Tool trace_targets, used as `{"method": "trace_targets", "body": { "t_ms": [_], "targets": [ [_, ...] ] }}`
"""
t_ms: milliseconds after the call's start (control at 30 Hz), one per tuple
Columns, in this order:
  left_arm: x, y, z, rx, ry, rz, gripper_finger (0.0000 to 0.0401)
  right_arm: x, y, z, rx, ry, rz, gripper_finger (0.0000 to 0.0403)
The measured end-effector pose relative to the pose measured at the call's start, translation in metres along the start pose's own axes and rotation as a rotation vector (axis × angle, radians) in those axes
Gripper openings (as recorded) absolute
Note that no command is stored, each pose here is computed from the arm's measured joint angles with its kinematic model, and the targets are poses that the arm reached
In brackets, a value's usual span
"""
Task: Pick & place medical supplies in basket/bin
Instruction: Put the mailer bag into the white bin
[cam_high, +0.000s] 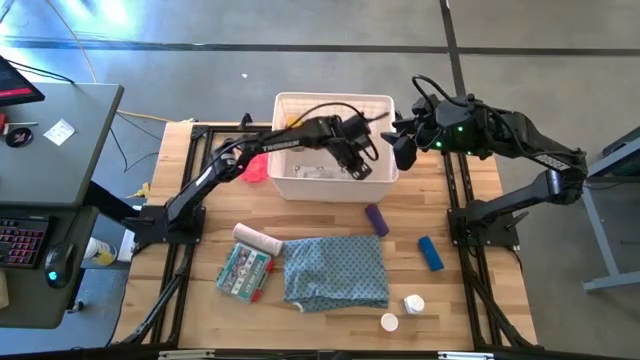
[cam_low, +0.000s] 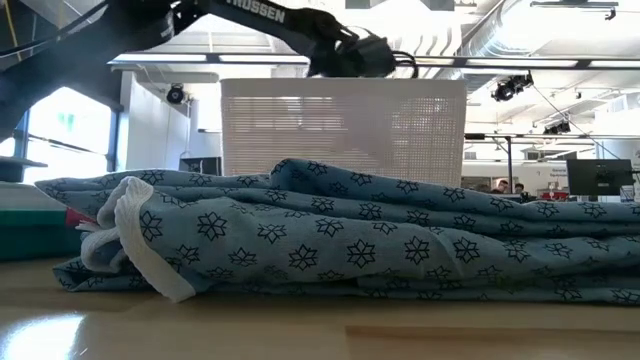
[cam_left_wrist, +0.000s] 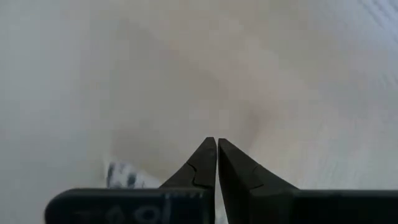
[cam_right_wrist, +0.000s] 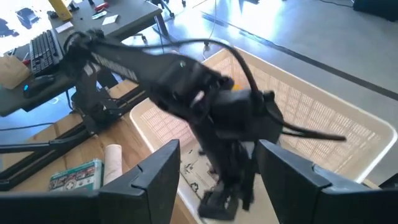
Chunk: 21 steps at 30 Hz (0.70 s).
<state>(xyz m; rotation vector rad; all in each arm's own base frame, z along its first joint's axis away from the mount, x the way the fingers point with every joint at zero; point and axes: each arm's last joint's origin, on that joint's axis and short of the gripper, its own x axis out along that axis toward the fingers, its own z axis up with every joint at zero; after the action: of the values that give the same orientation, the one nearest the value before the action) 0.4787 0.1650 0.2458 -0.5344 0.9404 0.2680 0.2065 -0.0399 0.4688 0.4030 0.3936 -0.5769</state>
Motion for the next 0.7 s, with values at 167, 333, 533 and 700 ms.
{"method": "trace_targets", "body": {
  "t_ms": [167, 333, 533, 700],
  "targets": [
    [0.017, -0.005, -0.011, 0.052, 0.067, 0.042, 0.0053, 0.000, 0.000, 0.000, 0.005, 0.001, 0.001, 0.0204],
    [0.030, 0.002, -0.021, 0.045, 0.149, 0.100, 0.0053, 0.000, 0.000, 0.000, 0.006, 0.002, 0.003, 0.0204],
    [0.031, 0.013, -0.028, 0.011, 0.243, 0.136, 0.0053, 0.000, -0.001, -0.001, 0.023, 0.014, -0.005, 0.0204],
    [0.028, 0.020, -0.034, -0.028, 0.324, 0.147, 0.0053, 0.000, -0.001, -0.002, 0.021, 0.019, -0.010, 0.0204]
  ]
}}
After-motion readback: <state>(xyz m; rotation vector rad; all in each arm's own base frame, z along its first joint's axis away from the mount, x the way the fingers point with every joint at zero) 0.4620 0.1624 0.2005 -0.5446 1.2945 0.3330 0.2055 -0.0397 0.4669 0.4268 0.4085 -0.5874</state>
